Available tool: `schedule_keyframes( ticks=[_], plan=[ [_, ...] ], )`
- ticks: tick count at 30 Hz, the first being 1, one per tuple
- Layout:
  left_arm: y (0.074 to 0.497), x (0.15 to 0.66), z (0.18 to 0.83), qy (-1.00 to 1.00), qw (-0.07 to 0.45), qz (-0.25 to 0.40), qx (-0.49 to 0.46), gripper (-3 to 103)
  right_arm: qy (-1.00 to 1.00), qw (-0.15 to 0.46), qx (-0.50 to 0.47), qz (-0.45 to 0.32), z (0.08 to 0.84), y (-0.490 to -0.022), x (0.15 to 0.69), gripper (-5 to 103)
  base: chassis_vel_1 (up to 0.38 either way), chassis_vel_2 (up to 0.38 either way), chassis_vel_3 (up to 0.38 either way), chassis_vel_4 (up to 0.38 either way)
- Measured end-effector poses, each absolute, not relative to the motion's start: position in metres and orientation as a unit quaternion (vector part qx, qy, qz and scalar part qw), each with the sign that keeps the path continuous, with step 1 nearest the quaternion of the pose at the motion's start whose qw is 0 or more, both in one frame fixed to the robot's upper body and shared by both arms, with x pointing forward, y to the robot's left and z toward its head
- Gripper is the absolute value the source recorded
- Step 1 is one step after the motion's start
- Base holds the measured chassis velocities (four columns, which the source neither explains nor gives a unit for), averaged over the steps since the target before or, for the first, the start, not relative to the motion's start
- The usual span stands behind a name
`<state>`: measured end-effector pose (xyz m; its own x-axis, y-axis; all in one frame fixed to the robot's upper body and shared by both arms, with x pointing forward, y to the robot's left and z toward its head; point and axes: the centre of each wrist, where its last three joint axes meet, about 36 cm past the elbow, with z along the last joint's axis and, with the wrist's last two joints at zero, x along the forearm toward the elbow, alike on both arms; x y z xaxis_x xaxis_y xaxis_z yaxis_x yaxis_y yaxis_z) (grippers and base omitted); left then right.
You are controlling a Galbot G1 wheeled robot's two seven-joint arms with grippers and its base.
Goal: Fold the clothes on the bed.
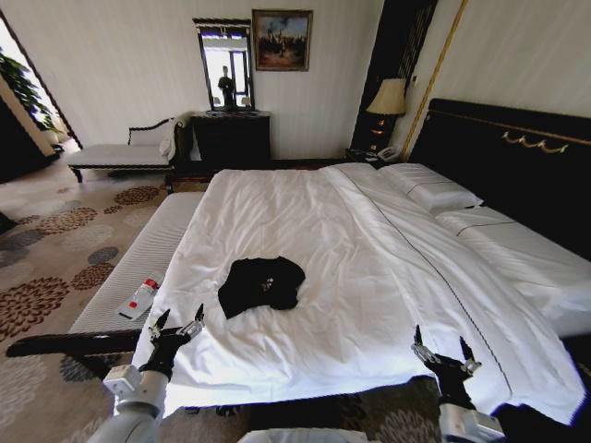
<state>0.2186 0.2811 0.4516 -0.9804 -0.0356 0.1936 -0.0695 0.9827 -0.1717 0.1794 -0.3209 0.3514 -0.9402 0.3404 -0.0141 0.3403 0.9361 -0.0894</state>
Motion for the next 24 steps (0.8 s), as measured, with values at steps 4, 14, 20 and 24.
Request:
schedule_keyframes(
  ticks=[4,14,20,24],
  plan=[
    [0.287,0.217,0.450,-0.990,0.099,0.090,0.037,100,-0.984,-0.001,-0.174,0.047,0.358,-0.317,0.185,100,-0.230,0.233,0.238,-0.222],
    [0.300,0.215,0.449,-0.989,0.101,0.094,0.055,100,-0.988,-0.001,-0.146,0.054,0.367,-0.310,0.195,100,-0.081,0.059,0.057,-0.059],
    [0.302,0.214,0.445,-0.988,0.107,0.093,0.058,100,-0.991,0.014,-0.128,0.034,0.383,-0.303,0.207,100,0.036,-0.019,-0.043,0.044],
    [0.317,0.205,0.431,-0.985,0.135,0.089,0.058,100,-0.994,0.062,-0.087,-0.031,0.416,-0.299,0.234,100,0.000,0.000,0.000,0.000]
  ],
)
